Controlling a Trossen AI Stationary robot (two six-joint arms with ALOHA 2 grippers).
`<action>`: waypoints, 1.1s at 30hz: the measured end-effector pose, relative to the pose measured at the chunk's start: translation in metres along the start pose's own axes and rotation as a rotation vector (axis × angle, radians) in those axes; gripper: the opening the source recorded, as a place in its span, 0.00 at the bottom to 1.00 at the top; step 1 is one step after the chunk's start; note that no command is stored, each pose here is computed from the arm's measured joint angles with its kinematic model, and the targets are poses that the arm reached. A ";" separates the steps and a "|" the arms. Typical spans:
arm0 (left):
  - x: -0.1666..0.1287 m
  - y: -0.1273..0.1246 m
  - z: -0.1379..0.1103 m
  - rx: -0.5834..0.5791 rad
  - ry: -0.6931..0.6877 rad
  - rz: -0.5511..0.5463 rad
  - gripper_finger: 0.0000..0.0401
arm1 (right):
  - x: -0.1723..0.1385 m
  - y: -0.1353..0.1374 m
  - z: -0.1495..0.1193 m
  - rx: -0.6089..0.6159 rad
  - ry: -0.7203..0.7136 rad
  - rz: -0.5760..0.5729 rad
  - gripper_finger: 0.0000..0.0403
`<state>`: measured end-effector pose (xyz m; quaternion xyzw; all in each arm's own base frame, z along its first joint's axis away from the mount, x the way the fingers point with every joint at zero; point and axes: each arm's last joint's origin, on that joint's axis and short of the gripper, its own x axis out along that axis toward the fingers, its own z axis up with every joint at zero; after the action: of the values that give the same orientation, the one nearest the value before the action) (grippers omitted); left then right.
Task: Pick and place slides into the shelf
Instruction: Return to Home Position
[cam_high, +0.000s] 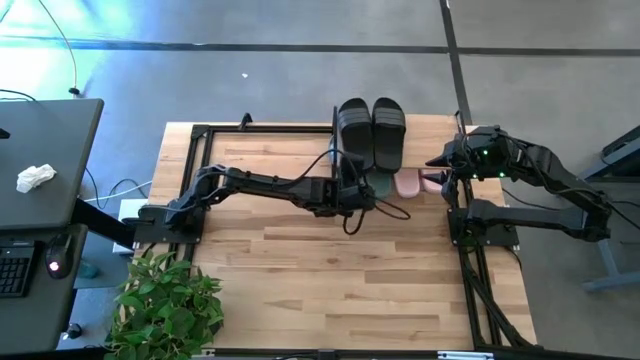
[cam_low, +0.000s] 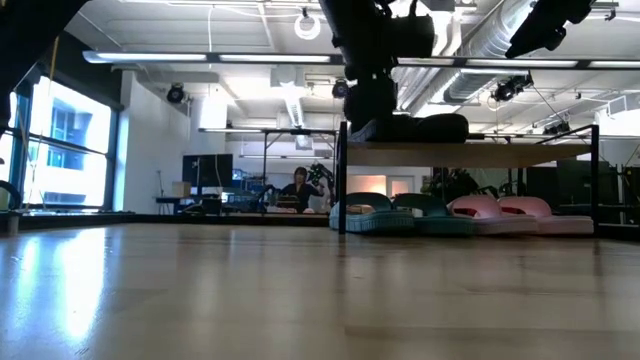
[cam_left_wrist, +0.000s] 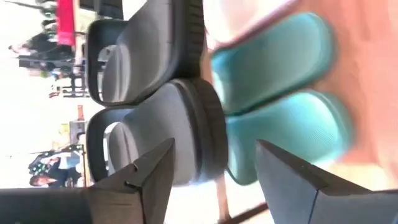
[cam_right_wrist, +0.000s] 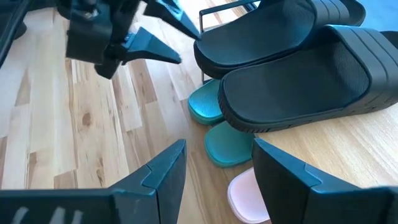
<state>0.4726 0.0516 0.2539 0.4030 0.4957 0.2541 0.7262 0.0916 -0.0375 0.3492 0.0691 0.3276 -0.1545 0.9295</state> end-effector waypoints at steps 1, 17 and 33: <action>-0.005 0.001 0.000 0.013 0.003 -0.003 0.52 | 0.000 0.000 0.000 0.000 0.000 0.000 0.43; -0.119 0.112 -0.002 0.012 -0.179 0.069 0.45 | -0.001 -0.001 -0.001 0.024 0.009 -0.045 0.43; -0.101 0.171 -0.100 -0.191 -0.136 -0.380 0.12 | -0.022 0.002 -0.034 0.122 0.170 -0.016 0.14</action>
<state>0.3471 0.1008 0.4307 0.2478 0.4863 0.1307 0.8277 0.0562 -0.0225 0.3366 0.1357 0.3959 -0.1751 0.8912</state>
